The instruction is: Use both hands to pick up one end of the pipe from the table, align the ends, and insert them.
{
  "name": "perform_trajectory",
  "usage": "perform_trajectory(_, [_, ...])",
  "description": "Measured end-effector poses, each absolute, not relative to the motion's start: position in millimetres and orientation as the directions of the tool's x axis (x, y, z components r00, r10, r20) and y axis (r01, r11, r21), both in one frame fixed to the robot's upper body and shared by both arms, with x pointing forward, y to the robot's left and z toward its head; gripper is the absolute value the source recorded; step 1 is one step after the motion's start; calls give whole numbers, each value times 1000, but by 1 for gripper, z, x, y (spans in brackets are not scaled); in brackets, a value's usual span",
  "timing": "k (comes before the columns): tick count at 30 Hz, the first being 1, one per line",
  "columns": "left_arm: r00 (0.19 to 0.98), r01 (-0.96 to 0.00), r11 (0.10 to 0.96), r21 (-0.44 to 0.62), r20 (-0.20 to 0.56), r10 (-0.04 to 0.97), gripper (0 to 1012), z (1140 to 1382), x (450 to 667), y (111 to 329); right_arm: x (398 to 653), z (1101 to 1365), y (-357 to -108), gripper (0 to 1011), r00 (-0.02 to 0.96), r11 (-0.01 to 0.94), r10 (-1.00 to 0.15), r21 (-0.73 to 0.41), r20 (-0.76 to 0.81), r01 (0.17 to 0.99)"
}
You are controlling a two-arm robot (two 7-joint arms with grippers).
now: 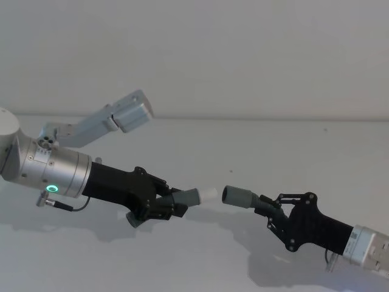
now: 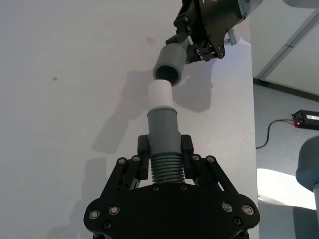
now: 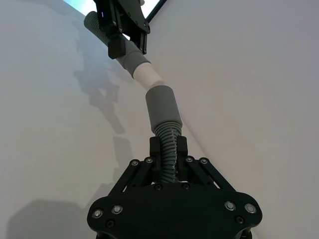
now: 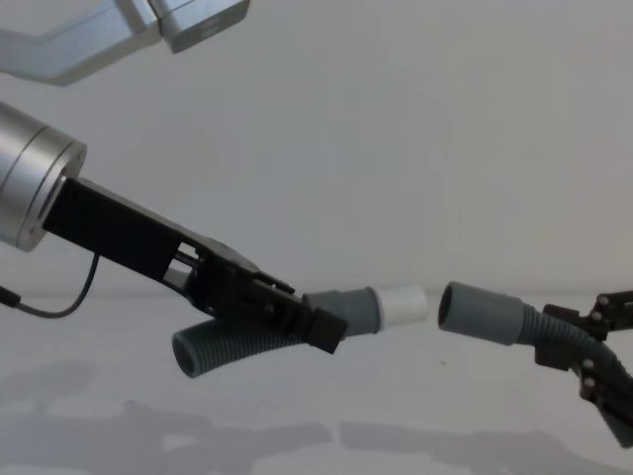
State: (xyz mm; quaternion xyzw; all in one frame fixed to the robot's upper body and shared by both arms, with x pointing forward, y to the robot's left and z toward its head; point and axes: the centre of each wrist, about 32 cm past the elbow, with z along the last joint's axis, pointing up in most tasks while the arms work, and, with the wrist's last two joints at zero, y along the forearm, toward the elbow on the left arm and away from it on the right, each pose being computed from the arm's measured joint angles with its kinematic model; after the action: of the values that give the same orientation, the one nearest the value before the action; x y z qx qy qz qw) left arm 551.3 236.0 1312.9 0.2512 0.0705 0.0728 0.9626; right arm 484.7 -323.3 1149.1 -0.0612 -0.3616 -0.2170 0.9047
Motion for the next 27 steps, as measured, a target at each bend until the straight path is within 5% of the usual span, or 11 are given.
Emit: perform_trajectory(27, [980,-77,861,502,-123,159,358,1313,557,236,491,1147,-319,156,642,908,-320,33,697,418])
